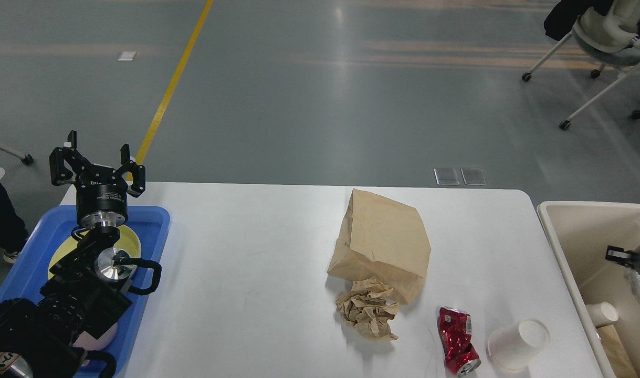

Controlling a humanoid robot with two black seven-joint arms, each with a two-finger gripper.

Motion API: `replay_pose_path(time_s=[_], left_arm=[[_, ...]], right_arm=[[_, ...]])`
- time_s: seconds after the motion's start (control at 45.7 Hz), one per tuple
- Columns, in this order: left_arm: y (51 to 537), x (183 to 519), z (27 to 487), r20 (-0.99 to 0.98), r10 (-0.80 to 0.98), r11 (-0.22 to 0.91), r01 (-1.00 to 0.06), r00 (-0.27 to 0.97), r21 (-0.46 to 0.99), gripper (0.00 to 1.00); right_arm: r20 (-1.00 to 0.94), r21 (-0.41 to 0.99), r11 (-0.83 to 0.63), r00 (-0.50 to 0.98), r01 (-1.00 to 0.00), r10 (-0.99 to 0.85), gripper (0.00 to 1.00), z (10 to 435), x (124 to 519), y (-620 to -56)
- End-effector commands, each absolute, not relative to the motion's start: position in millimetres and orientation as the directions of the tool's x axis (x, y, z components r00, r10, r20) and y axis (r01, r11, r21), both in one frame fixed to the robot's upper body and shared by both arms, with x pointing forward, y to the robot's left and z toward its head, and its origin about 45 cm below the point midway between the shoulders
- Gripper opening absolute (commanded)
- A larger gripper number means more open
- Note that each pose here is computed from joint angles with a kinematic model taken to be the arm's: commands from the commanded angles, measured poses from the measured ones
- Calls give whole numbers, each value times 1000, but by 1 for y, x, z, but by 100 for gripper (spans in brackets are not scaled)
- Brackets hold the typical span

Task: Tidy desktop
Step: 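Open the right gripper to drop the foil into the bin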

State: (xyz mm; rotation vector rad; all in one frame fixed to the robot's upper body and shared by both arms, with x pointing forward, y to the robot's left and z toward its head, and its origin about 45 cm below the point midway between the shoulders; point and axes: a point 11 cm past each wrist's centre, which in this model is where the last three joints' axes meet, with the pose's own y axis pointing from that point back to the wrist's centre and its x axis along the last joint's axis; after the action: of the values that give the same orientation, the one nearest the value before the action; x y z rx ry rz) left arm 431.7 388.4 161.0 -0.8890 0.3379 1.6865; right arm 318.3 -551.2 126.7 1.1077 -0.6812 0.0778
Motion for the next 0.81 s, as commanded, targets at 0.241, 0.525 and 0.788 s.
replay_pose_path(time_s=[0.241,0.525,0.788], left_arm=[[388,432,161,-706,705,-316,-922,-71,-223,96],[388,432,161,-706,705,-316,-922,-71,-223,96],[388,432,161,-706,705,-316,-922,-71,-223,96]], right_arm=[[500,832,393,837,-392,-224,100,143,351,-509],[413,890,263,902,-372,-123,100,270,412,-421],[55,988,142,998,-53,-11,100,342,376,-329]])
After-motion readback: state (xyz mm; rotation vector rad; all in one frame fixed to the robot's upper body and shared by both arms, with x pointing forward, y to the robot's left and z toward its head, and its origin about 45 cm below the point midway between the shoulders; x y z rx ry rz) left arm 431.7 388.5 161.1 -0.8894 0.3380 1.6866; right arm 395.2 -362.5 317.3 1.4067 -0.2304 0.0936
